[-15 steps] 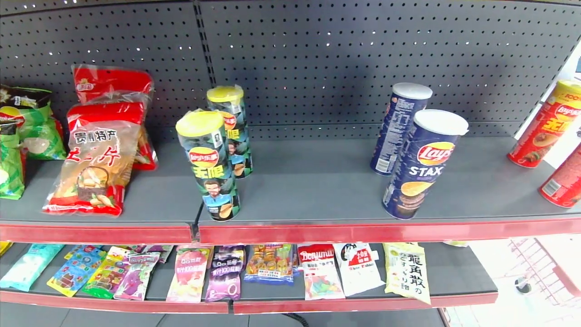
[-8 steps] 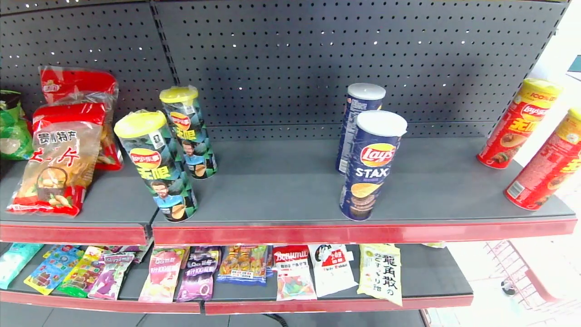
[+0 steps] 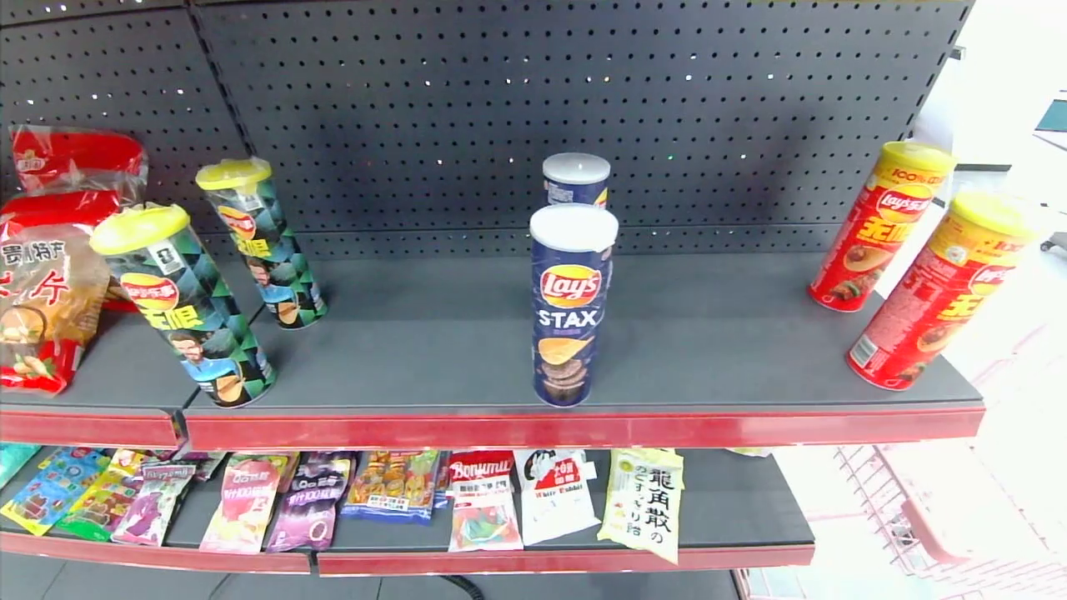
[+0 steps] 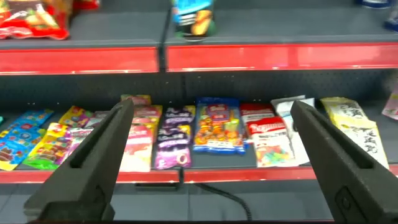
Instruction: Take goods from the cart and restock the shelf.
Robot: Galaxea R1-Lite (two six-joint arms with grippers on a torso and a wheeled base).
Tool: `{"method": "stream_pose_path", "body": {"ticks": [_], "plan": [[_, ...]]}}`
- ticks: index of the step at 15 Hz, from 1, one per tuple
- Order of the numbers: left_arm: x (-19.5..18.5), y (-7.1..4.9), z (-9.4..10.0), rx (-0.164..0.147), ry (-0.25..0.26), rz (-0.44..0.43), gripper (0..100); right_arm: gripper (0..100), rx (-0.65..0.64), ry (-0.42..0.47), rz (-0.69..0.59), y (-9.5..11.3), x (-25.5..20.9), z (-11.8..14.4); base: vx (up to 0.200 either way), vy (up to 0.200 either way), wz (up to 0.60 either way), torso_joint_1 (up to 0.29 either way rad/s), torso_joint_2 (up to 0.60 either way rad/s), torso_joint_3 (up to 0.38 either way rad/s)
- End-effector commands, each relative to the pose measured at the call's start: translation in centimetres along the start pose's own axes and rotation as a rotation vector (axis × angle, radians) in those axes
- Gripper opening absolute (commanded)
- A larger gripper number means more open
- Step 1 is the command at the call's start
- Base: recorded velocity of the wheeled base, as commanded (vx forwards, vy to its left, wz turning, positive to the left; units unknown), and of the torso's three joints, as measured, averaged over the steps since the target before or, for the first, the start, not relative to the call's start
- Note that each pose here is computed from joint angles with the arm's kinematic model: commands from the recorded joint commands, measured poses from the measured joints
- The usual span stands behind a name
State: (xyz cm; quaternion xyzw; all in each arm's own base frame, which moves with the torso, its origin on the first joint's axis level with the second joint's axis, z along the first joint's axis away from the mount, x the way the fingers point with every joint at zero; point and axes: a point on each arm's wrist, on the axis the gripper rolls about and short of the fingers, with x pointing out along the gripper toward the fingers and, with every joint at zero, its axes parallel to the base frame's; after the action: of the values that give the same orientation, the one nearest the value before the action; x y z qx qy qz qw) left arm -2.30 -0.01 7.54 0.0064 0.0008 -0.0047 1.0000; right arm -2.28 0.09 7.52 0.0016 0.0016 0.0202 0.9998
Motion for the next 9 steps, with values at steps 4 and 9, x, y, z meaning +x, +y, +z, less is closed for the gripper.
{"method": "stream_pose_path", "body": {"ticks": [4, 9], "plan": [[0.01, 0.00, 0.00, -0.001, 0.001, 0.000, 100, 100, 0.000, 0.000, 0.001, 0.00, 0.00, 0.00, 0.000, 0.000, 0.00, 0.000, 0.00, 0.000], [0.01, 0.00, 0.00, -0.001, 0.001, 0.000, 100, 100, 0.000, 0.000, 0.001, 0.00, 0.00, 0.00, 0.000, 0.000, 0.00, 0.000, 0.00, 0.000]]}}
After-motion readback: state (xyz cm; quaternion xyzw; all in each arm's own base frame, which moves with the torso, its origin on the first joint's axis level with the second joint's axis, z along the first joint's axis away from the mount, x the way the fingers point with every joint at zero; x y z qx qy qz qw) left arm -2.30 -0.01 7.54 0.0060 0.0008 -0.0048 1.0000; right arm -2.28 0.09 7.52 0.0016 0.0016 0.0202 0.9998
